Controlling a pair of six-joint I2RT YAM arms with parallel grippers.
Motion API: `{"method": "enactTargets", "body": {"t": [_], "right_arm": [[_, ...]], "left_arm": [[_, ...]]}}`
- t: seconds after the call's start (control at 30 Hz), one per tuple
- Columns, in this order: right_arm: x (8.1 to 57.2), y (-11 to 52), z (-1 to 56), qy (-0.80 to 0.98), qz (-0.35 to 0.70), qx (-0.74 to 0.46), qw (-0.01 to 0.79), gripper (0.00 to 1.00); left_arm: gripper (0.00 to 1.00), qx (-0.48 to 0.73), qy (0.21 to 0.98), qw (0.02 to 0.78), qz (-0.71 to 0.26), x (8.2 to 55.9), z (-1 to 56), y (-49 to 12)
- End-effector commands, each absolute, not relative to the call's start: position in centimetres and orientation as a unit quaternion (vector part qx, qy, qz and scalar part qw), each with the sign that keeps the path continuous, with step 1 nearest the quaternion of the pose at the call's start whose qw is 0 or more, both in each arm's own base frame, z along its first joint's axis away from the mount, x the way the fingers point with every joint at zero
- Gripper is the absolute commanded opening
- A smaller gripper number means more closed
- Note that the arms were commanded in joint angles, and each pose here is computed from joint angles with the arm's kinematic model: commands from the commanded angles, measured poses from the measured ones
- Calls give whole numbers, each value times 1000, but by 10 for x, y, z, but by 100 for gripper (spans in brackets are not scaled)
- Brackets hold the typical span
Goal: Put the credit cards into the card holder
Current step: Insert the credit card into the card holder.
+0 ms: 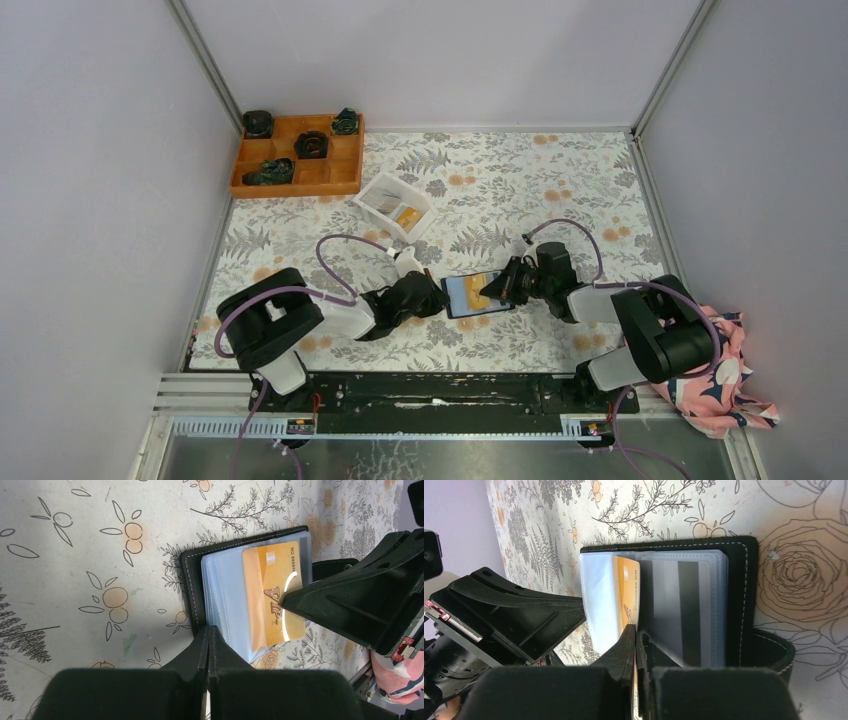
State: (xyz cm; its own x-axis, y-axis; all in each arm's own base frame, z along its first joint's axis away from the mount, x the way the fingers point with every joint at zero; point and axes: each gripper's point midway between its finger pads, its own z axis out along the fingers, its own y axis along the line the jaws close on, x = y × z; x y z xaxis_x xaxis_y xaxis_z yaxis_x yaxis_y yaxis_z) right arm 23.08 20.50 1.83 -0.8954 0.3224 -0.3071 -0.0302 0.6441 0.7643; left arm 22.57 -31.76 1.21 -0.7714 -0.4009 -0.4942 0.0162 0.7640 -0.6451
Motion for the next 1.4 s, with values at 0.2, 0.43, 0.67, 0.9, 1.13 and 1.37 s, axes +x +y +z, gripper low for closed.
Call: {"method": "enactTargets", "body": {"t": [0.2,0.43,0.67,0.9,1.13,1.37], "right_arm": [[200,199,-7,906,386,60,162,0],[200,203,-10,905,393,57,151,0],[200,212,-11,911,383,39,148,12],[204,213,-5,919,358,20,165,32],[215,198,10,927,312,11,209,42],[225,193,26,923,297,2,245,48]], "left_arm": [[0,-83,926,302,-210,217,-39,-279],[0,-78,928,297,-209,217,-42,-283],[0,-75,929,295,-210,218,-42,-286],[0,-77,929,296,-208,217,-42,-283],[0,-79,930,295,-206,216,-44,-279],[0,-78,930,294,-205,215,-44,-279]]}}
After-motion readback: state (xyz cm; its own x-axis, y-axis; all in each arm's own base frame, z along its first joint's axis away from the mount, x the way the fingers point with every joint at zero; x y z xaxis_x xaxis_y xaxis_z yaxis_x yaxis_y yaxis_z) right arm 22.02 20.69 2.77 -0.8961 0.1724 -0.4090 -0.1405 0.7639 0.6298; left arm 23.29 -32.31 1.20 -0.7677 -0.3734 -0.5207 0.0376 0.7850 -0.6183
